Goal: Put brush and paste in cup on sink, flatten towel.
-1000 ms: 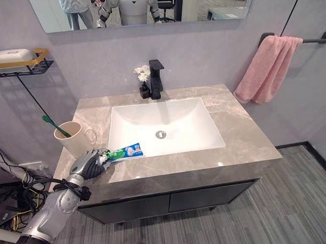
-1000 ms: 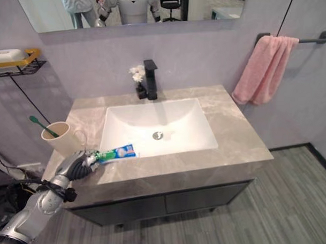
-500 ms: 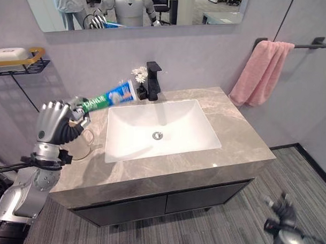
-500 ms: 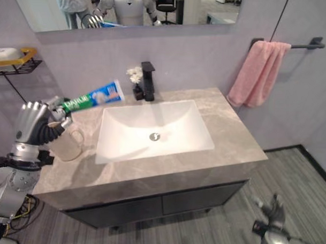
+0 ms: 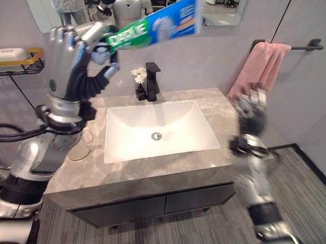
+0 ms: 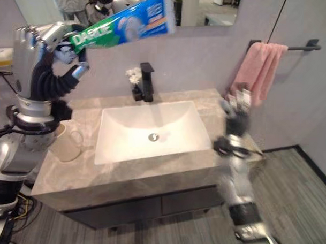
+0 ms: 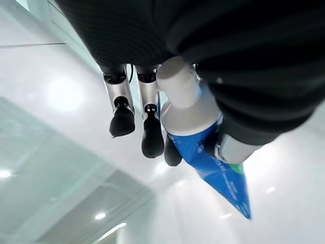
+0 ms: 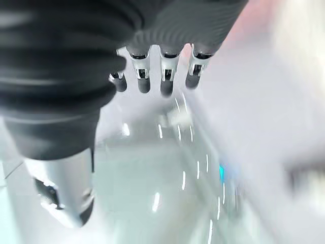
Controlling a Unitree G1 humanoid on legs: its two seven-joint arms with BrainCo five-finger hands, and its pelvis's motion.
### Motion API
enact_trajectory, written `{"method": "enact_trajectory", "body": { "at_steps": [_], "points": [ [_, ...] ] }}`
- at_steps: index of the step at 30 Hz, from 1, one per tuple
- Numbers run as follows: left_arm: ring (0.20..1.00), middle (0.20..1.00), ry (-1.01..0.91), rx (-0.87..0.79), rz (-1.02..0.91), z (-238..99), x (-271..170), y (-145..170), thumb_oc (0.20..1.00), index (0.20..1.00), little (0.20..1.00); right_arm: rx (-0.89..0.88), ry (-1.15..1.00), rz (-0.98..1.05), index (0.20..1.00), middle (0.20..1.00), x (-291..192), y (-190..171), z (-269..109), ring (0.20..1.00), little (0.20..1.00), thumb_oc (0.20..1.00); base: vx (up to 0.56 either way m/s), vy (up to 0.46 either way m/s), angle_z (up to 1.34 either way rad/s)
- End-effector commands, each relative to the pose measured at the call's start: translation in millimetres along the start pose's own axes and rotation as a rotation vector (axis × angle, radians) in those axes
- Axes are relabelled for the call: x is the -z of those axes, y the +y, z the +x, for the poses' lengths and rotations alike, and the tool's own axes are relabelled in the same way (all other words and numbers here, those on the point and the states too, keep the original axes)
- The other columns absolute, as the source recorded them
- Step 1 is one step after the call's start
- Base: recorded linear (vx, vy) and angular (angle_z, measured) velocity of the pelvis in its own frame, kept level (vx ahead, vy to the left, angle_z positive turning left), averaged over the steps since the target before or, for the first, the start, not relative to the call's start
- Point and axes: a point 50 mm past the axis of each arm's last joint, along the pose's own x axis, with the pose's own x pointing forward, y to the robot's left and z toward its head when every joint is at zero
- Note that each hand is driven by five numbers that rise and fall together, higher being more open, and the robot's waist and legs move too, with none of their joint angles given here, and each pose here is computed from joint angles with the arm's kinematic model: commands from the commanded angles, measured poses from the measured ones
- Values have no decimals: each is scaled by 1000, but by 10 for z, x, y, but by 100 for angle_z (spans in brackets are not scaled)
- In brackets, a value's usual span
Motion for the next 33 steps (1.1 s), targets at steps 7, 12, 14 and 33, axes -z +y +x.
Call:
{"method": "enact_trajectory", "body": {
  "at_steps": [7,12,14,33],
  "points": [
    [200,200,-2,-229,-69,270,12,195,200,200,200,-153,-76,294,1000,1000,-46,541,244,1000,1000,1000,-2,-4,5],
    [200,200,-10,-213,-143,269,-47,122,200,200,200,-311,-58,342,1000,1000,-48,881,324,1000,1000,1000,4,2,3],
    [200,200,-5,-189,-145,243,-40,93,200,200,200,-385,-49,320,1000,1000,-65,1011,362,1000,1000,1000,2,4,4],
    [200,200,55,-103,-208,63,33,42,200,200,200,-735,-207,297,1000,1000,-546,1688,384,1000,1000,1000,1,0,1]
  ]
}}
